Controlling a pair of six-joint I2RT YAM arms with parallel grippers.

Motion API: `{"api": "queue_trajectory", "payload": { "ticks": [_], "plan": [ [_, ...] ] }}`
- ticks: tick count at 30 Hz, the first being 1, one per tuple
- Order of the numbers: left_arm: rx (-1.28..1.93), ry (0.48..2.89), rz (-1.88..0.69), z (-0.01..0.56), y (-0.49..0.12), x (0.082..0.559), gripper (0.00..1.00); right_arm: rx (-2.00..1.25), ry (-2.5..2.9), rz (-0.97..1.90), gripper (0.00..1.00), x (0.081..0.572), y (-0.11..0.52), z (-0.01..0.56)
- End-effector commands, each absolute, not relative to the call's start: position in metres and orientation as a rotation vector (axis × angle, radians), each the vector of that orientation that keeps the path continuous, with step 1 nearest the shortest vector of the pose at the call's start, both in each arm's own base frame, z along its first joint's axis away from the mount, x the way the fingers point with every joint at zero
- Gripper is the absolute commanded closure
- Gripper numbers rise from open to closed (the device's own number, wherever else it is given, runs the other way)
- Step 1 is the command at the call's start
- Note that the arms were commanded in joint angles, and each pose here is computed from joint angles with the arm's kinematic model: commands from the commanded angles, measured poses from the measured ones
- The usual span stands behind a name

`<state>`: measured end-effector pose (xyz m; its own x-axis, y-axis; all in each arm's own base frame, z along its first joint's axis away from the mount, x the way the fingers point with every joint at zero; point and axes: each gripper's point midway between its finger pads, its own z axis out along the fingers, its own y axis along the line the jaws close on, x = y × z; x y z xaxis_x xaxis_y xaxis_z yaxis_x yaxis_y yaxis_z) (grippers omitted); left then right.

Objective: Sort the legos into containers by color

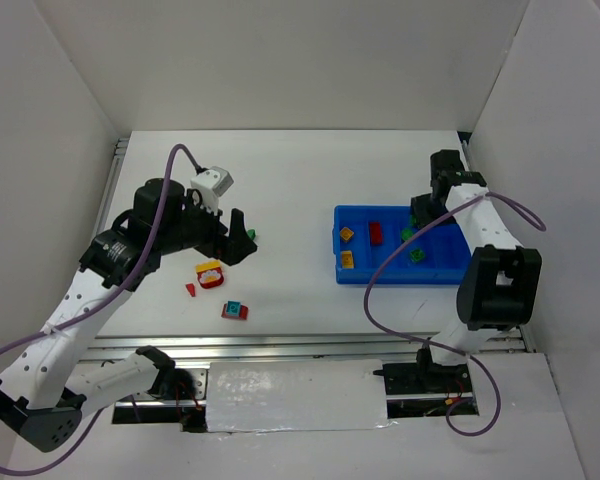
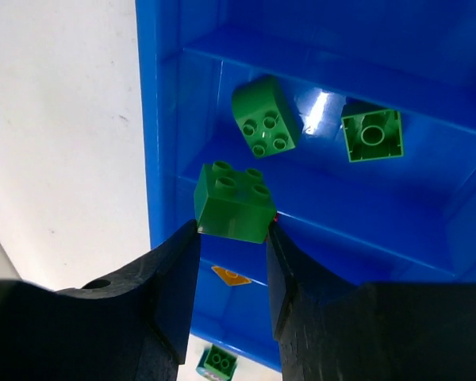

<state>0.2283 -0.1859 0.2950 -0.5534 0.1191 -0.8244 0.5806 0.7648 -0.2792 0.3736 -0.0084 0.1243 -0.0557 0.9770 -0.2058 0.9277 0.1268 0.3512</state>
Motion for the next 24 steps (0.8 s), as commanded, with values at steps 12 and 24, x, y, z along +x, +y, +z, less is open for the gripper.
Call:
{"api": "queue_trajectory", "payload": {
  "ticks": [12, 24],
  "plan": [
    [0.540, 2.071, -0.723, 0.307, -0.193, 0.231, 0.00, 1.671, 2.024, 0.210, 0.16, 0.380, -0.012, 0.157],
    [0.505, 2.097, -0.705, 0.304, -0.189, 0.230, 0.01, 1.666, 2.048, 0.056, 0.11, 0.267, -0.040, 0.171]
  ]
}}
